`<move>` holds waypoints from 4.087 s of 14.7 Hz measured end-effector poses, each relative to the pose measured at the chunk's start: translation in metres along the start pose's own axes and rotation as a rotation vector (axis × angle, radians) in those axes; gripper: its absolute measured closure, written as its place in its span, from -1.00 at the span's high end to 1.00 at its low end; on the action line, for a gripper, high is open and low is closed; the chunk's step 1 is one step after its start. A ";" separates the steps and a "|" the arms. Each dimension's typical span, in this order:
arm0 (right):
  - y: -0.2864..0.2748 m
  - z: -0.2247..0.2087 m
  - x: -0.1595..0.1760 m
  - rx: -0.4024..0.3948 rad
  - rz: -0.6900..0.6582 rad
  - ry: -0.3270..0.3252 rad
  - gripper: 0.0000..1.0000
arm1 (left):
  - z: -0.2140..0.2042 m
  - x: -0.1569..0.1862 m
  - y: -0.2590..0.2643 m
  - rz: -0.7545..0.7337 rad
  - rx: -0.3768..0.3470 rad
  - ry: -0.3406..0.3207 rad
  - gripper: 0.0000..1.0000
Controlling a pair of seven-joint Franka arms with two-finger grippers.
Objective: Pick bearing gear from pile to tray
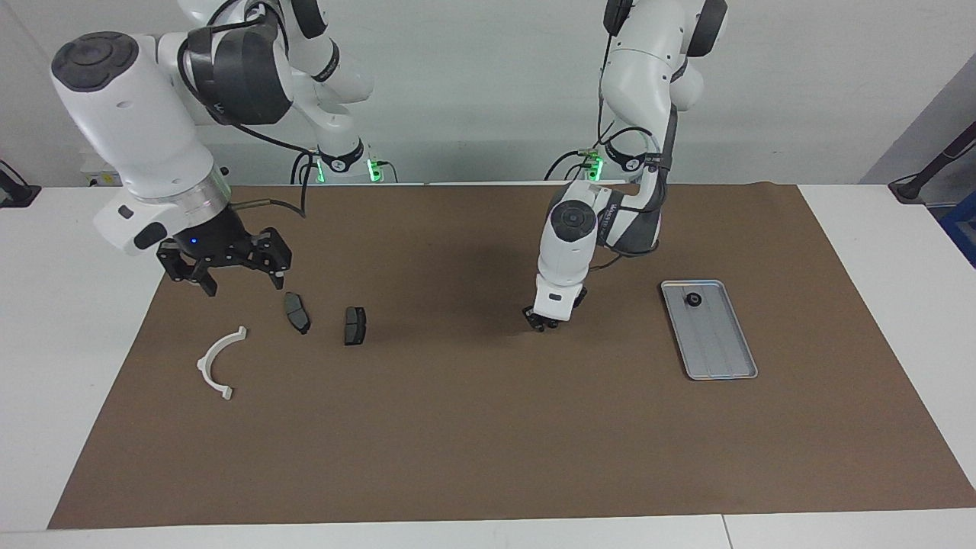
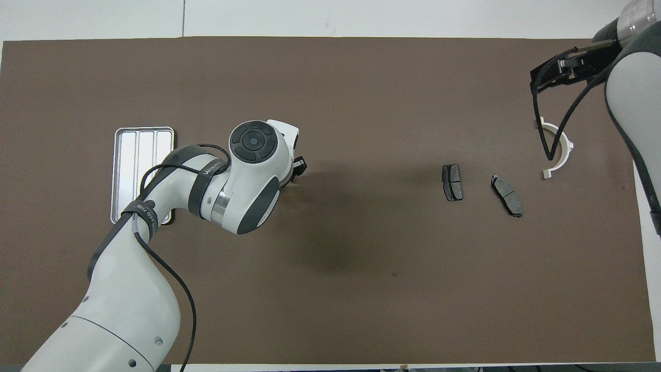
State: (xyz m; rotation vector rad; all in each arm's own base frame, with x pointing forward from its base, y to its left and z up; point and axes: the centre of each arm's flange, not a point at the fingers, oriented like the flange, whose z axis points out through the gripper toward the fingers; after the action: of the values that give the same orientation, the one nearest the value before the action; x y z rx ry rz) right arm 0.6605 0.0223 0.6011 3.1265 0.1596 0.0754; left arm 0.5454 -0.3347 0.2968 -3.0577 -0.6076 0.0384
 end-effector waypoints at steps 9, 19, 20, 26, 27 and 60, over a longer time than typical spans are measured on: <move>-0.004 -0.048 -0.089 -0.036 -0.005 0.010 1.00 | 0.003 0.002 -0.004 -0.006 -0.019 0.015 0.03; -0.006 -0.052 -0.135 -0.016 0.012 0.020 1.00 | -0.050 0.066 -0.077 0.082 -0.008 0.020 -0.53; -0.005 -0.051 -0.135 -0.016 0.014 0.019 1.00 | -0.065 0.090 -0.110 0.107 -0.011 0.025 -0.53; -0.002 -0.048 -0.136 -0.015 0.019 0.012 1.00 | -0.073 0.178 -0.268 0.260 -0.012 0.033 -0.53; -0.002 -0.047 -0.136 -0.015 0.019 0.010 1.00 | -0.070 0.183 -0.278 0.264 -0.014 0.040 -0.53; 0.004 -0.047 -0.136 -0.009 0.029 0.010 1.00 | -0.263 0.135 -0.322 0.239 -0.010 0.039 1.00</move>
State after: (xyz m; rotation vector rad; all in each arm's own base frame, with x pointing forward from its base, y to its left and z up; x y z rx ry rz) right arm 0.5233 0.0046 0.6413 3.1205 0.1140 0.0917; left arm 0.5550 0.0092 0.5663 -3.1142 -0.2392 -0.0199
